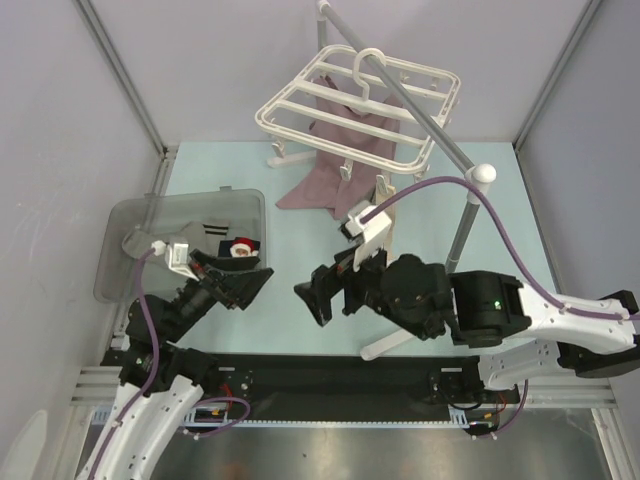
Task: Clip the socks to the hanger
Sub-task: Open the clamp at the hanger.
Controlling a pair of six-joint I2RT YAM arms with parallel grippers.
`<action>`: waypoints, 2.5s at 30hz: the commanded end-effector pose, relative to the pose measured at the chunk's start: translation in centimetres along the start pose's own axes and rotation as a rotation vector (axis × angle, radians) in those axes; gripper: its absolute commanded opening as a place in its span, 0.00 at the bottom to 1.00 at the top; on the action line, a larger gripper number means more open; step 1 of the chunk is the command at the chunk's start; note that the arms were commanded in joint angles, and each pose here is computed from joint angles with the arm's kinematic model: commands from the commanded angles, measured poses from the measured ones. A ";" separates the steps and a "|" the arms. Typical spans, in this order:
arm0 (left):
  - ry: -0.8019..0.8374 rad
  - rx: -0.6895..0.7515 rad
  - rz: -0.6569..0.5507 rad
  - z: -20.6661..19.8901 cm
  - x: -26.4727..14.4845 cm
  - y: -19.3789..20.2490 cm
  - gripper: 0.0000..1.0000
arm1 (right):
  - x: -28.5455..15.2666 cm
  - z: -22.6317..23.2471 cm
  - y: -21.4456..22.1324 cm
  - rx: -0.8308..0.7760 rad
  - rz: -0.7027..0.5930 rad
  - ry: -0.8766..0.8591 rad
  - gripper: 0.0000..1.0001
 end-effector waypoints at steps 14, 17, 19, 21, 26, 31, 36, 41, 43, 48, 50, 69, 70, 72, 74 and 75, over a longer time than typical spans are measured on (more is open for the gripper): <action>0.433 0.064 -0.026 -3.1 8.4 -3.1 0.69 | 1.5 -3.5 -7.9 -0.047 -0.201 0.320 0.70; 0.487 0.103 -0.008 -3.6 10.7 -3.5 0.68 | 2.4 -4.4 -8.1 -0.029 -0.188 0.297 0.59; 0.539 0.111 -0.011 -3.6 12.1 -3.7 0.65 | 2.5 -4.6 -8.2 -0.029 -0.192 0.299 0.58; 0.605 0.135 -0.035 -4.1 12.7 -4.2 0.64 | 2.6 -4.9 -8.3 -0.037 -0.195 0.304 0.57; 0.660 0.151 0.041 -3.0 16.5 -4.1 0.67 | 2.0 -5.7 -8.4 -0.046 -0.195 0.293 0.57; 0.787 0.192 0.077 -2.7 19.3 -4.2 0.73 | 1.0 -6.1 -8.4 -0.052 -0.207 0.267 0.59; 0.782 0.184 0.093 -1.2 21.6 -3.8 0.72 | 0.6 -6.4 -8.0 -0.062 -0.198 0.274 0.59; 0.844 0.221 0.117 -1.5 22.6 -3.8 0.73 | 0.2 -6.5 -7.9 -0.065 -0.201 0.264 0.59; 0.851 0.226 0.128 -1.3 23.0 -3.6 0.73 | 0.1 -6.5 -7.9 -0.063 -0.203 0.256 0.59; 0.866 0.258 0.091 -1.1 23.2 -3.7 0.73 | -0.1 -6.4 -7.9 -0.053 -0.215 0.221 0.59; 0.869 0.254 0.092 -1.1 23.6 -3.7 0.72 | -0.1 -6.3 -7.8 -0.057 -0.214 0.224 0.59; 0.891 0.237 0.006 -1.8 22.3 -4.0 0.54 | 1.3 -6.3 -6.3 -0.091 -0.160 0.274 0.60; 0.887 0.244 -0.026 -2.3 21.9 -4.4 0.54 | 1.4 -6.3 -6.2 -0.094 -0.157 0.276 0.60; 0.870 0.244 -0.045 -2.4 21.4 -4.5 0.50 | 1.5 -6.3 -6.1 -0.090 -0.154 0.282 0.60; 0.845 0.248 -0.080 -2.6 20.7 -4.6 0.48 | 1.6 -6.3 -6.0 -0.088 -0.151 0.283 0.60; 0.834 0.247 -0.083 -2.4 20.4 -4.5 0.47 | 1.7 -6.3 -5.8 -0.086 -0.151 0.281 0.60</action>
Point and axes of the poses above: each gripper's point midway between its finger pads, its own x axis out along the fingers, its own z axis along the line the jaws close on, y = z × x, the point moved 10 cm from there along -x, back along the fingers, and after that the axes turned 12 degrees about -x, right-handed, at the moved point
